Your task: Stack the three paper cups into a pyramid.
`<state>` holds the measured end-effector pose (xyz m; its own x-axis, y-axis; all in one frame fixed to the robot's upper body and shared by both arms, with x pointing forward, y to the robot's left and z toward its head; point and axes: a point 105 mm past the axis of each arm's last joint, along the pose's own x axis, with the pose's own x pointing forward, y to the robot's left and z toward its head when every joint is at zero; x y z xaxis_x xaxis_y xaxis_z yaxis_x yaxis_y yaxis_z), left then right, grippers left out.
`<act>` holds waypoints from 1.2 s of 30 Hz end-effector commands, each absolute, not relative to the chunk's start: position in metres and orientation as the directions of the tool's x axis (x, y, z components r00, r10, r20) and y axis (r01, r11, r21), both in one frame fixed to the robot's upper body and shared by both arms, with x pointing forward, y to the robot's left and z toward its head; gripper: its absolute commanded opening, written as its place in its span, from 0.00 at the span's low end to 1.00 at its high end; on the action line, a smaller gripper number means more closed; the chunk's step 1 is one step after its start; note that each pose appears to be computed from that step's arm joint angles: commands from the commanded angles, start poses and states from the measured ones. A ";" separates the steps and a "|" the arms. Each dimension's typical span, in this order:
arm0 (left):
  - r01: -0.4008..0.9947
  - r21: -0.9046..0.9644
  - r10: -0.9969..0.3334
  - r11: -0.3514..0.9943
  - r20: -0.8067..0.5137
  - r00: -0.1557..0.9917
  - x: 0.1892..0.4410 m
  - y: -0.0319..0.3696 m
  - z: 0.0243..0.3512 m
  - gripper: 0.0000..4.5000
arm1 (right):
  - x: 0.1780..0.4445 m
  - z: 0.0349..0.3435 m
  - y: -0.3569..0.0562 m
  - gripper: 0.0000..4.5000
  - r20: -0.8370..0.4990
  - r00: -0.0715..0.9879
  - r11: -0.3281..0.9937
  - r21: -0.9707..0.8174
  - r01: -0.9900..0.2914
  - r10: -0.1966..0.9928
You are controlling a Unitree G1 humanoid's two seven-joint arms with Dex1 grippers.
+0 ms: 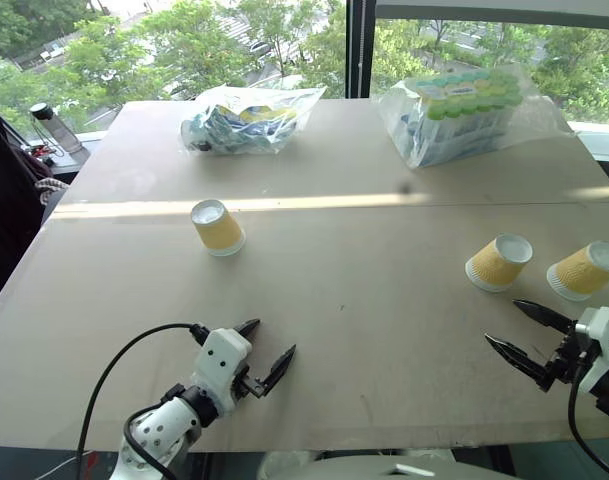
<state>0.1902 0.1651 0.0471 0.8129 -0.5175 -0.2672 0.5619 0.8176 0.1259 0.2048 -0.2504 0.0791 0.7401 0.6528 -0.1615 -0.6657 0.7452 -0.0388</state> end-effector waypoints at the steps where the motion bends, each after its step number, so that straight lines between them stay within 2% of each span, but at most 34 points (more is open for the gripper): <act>1: 0.557 0.110 -0.522 0.823 -0.241 0.818 0.186 0.162 0.053 0.97 | 0.207 0.088 -0.253 1.00 -0.158 0.746 0.746 -0.067 -0.662 0.647; 14: 0.594 0.089 -0.572 0.800 -0.185 0.799 0.178 0.158 0.056 0.97 | 0.211 0.085 -0.259 1.00 -0.177 0.755 0.758 -0.065 -0.649 0.631; 23: 0.614 0.107 -0.601 0.782 -0.129 0.788 0.185 0.160 0.070 0.97 | 0.229 0.098 -0.279 1.00 -0.079 0.840 0.836 -0.085 -0.542 0.537; 25: 0.700 0.097 -0.697 0.708 -0.066 0.714 0.193 0.152 0.092 0.97 | 0.245 0.109 -0.281 1.00 -0.027 0.872 0.868 -0.083 -0.490 0.489; 28: 0.820 0.162 -0.830 0.549 -0.014 0.558 0.197 0.137 0.122 0.97 | 0.261 0.117 -0.275 1.00 0.023 0.875 0.874 -0.079 -0.480 0.483; 33: 0.900 0.231 -0.926 0.369 0.011 0.377 0.205 0.128 0.163 0.97 | 0.276 0.111 -0.275 1.00 0.031 0.882 0.881 -0.070 -0.468 0.471; 36: 0.927 0.229 -0.952 0.297 -0.007 0.307 0.203 0.127 0.173 0.97 | 0.278 0.107 -0.273 1.00 0.035 0.867 0.866 -0.074 -0.494 0.497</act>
<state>0.2112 0.1308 0.1614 0.3635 -0.9312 -0.0288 0.9105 0.3486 0.2223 0.2779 -0.2727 0.0999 0.8756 0.4830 0.0076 -0.4824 0.8751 -0.0386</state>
